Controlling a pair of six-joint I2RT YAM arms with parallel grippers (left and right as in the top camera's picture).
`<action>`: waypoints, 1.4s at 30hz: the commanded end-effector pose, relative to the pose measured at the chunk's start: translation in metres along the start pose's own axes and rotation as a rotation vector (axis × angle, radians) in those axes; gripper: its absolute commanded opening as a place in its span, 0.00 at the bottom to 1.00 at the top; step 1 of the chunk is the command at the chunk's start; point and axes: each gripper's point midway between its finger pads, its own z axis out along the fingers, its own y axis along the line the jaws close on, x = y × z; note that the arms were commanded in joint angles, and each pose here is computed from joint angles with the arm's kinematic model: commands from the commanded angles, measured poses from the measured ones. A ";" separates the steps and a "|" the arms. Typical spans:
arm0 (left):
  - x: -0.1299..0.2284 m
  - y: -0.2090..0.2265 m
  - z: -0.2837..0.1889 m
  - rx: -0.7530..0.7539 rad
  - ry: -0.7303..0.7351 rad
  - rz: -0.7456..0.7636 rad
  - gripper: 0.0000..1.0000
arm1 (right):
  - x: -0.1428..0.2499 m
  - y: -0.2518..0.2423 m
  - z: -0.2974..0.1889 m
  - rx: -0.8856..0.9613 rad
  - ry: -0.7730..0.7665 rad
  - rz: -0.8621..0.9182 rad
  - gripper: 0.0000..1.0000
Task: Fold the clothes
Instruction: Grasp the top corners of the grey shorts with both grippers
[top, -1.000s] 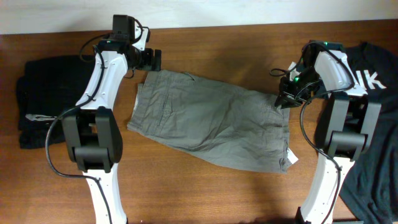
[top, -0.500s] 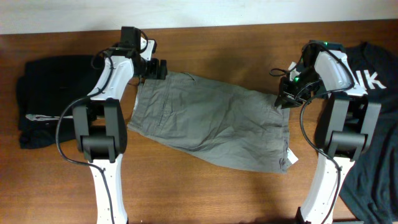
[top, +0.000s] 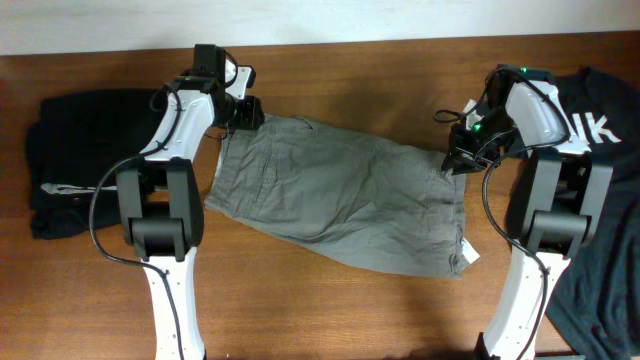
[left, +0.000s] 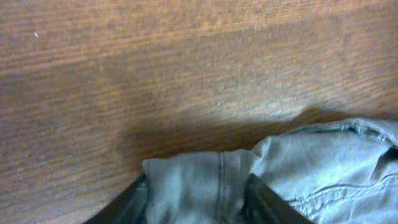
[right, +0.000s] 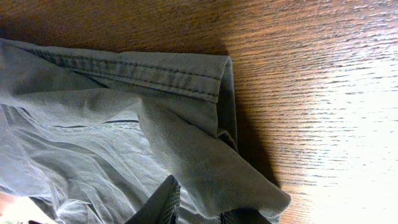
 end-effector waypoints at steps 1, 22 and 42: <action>0.002 0.004 -0.003 0.021 0.008 -0.013 0.45 | 0.001 0.000 0.000 0.003 -0.001 -0.001 0.25; -0.006 -0.003 -0.028 0.264 -0.025 -0.126 0.01 | -0.001 -0.004 0.000 0.028 -0.006 -0.002 0.06; -0.001 -0.003 -0.028 0.265 -0.004 -0.136 0.01 | -0.022 -0.003 -0.001 0.023 -0.091 -0.031 0.27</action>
